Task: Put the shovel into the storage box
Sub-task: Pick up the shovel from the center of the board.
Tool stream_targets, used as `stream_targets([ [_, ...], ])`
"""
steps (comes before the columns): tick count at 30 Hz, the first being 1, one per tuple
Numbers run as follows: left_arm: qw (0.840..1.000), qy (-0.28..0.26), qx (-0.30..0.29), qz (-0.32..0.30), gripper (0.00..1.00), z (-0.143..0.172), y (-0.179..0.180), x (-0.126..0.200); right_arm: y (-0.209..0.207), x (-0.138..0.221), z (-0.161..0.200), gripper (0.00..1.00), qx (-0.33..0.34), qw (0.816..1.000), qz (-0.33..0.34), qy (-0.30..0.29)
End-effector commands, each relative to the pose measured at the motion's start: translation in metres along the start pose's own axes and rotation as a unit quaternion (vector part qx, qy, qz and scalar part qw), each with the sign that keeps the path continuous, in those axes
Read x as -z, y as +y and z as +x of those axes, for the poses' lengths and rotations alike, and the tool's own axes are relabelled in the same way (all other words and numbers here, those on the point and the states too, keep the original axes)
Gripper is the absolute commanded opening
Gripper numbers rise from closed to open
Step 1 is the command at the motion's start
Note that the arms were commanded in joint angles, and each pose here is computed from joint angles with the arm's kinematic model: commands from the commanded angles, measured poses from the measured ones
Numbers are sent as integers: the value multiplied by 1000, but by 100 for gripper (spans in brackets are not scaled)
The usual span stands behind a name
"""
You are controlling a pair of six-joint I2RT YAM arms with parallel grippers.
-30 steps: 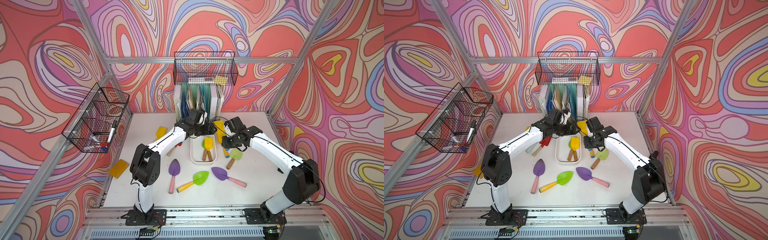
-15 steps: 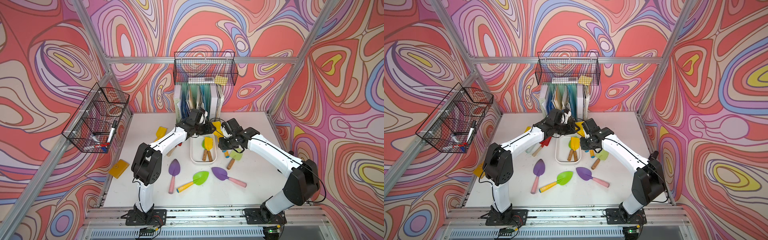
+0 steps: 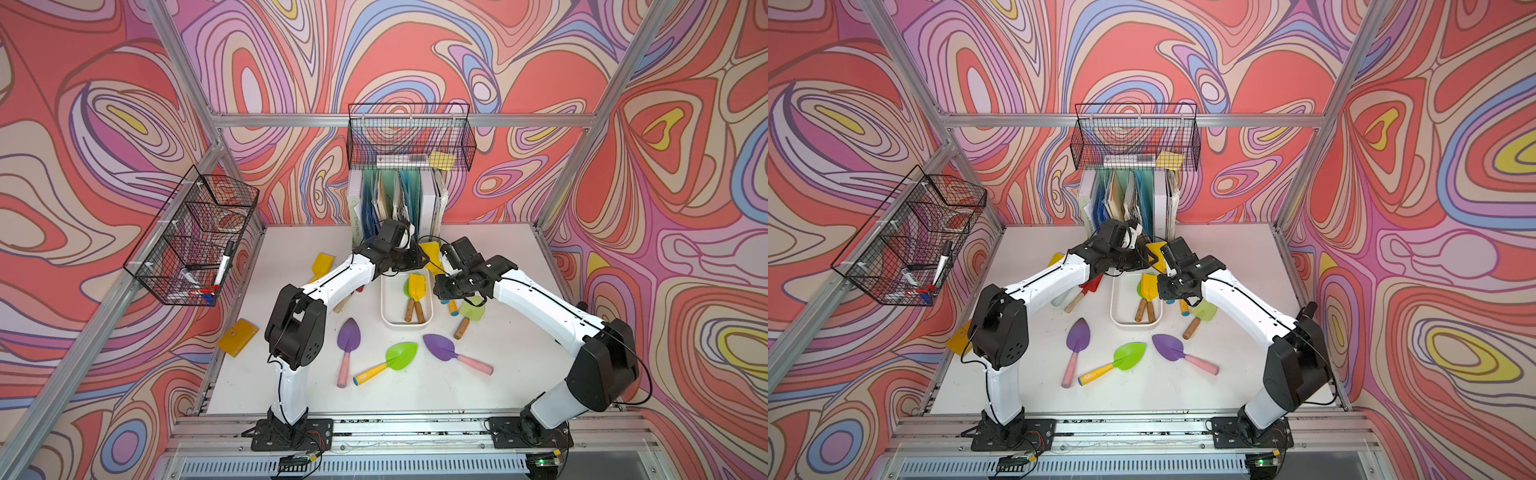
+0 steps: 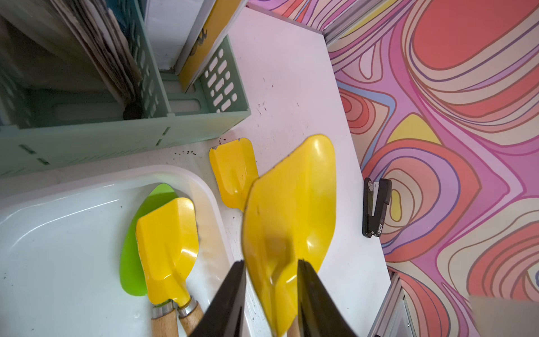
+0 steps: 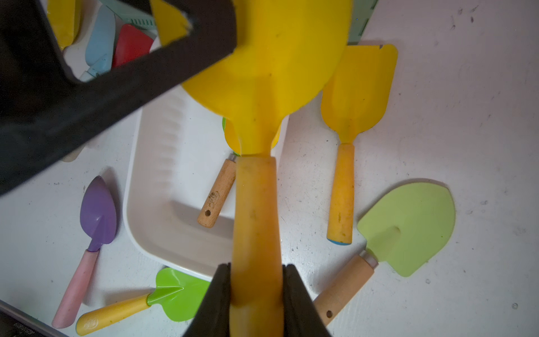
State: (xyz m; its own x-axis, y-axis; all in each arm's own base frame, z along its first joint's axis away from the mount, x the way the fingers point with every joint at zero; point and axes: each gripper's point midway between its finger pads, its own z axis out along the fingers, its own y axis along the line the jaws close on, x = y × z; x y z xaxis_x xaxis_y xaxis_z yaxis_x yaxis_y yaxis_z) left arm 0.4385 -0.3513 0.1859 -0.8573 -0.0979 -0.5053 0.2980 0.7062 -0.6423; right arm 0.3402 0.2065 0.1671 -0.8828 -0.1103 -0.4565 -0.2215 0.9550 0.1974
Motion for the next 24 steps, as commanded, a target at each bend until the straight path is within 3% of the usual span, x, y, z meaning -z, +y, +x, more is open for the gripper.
stream_targets([
  [1,1000,3,4,-13,27,3,11,-6,8,14,-15,0,-3,999,-11,-32],
  [14,1000,6,1,-24,11,4,17,-7,12,13,-15,0,-7,999,-14,-34],
  [21,999,19,6,-43,7,11,25,-8,13,15,-19,0,-13,999,-16,-41],
  [24,998,21,7,-53,7,13,29,-7,15,17,-20,22,-15,999,-21,-43],
])
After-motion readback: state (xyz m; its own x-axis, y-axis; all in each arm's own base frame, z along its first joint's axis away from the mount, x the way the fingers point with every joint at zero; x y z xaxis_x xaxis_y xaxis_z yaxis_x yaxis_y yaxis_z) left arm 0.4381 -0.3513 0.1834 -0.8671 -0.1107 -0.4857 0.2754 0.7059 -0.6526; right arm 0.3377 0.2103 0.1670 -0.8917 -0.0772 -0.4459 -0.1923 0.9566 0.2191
